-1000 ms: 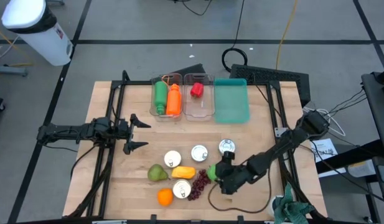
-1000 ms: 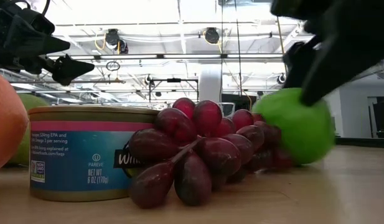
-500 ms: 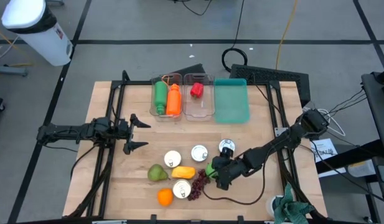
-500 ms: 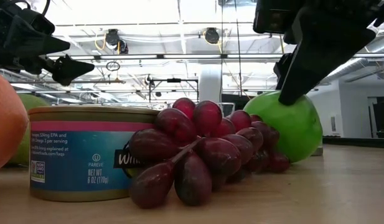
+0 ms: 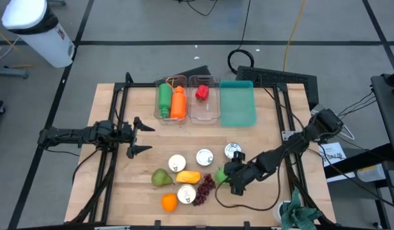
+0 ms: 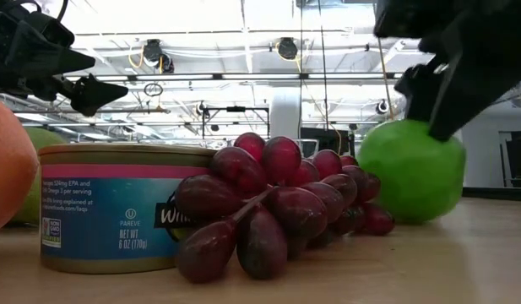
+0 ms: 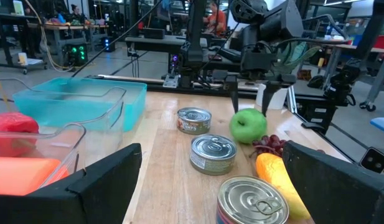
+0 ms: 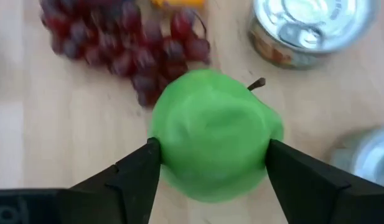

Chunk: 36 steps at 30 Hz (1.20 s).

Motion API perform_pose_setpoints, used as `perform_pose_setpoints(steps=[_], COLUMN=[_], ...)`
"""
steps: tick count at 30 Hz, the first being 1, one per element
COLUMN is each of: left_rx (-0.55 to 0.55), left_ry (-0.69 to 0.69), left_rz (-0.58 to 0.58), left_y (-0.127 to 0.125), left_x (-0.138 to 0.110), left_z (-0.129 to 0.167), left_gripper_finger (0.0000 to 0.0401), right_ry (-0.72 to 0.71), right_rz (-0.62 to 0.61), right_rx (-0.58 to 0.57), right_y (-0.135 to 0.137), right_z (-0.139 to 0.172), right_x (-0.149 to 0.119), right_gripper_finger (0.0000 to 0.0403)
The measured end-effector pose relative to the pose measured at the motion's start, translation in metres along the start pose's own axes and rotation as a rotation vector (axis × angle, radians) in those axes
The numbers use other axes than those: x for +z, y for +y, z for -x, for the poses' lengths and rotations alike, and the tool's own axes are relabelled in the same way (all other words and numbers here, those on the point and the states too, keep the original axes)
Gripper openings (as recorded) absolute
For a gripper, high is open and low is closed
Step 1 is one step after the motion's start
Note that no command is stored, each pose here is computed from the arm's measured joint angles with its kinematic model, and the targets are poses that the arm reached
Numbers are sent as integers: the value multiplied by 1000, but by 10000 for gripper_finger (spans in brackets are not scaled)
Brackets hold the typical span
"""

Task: Pick & Place Food Item
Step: Put the apple into the right transparent bin

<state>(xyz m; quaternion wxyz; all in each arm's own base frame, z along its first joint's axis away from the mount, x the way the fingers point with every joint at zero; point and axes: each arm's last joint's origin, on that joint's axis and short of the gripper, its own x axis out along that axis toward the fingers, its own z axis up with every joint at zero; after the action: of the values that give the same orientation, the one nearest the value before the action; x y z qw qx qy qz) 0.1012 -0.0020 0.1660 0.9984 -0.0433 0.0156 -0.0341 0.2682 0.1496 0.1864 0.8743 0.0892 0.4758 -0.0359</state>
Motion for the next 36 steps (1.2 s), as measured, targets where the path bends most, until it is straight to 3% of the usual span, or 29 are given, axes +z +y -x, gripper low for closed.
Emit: perform_pose_setpoints(steps=[5, 11, 20, 27, 36], left_rx=[0, 0, 0, 0, 0], left_ry=[0, -1, 0, 0, 0], left_rz=[0, 0, 0, 0, 0], left_y=[0, 0, 0, 0, 0], left_x=[0, 0, 0, 0, 0], left_z=[0, 0, 0, 0, 0], left_gripper_finger=[399, 399, 399, 399, 399], right_ry=[-133, -143, -257, -297, -321], right_rz=[27, 54, 113, 88, 68], right_rx=[-15, -13, -67, 7, 130], right_y=[3, 9, -2, -16, -13], right_z=[25, 31, 6, -9, -11], right_x=[6, 1, -27, -51, -53], right_gripper_finger=[259, 257, 257, 257, 281])
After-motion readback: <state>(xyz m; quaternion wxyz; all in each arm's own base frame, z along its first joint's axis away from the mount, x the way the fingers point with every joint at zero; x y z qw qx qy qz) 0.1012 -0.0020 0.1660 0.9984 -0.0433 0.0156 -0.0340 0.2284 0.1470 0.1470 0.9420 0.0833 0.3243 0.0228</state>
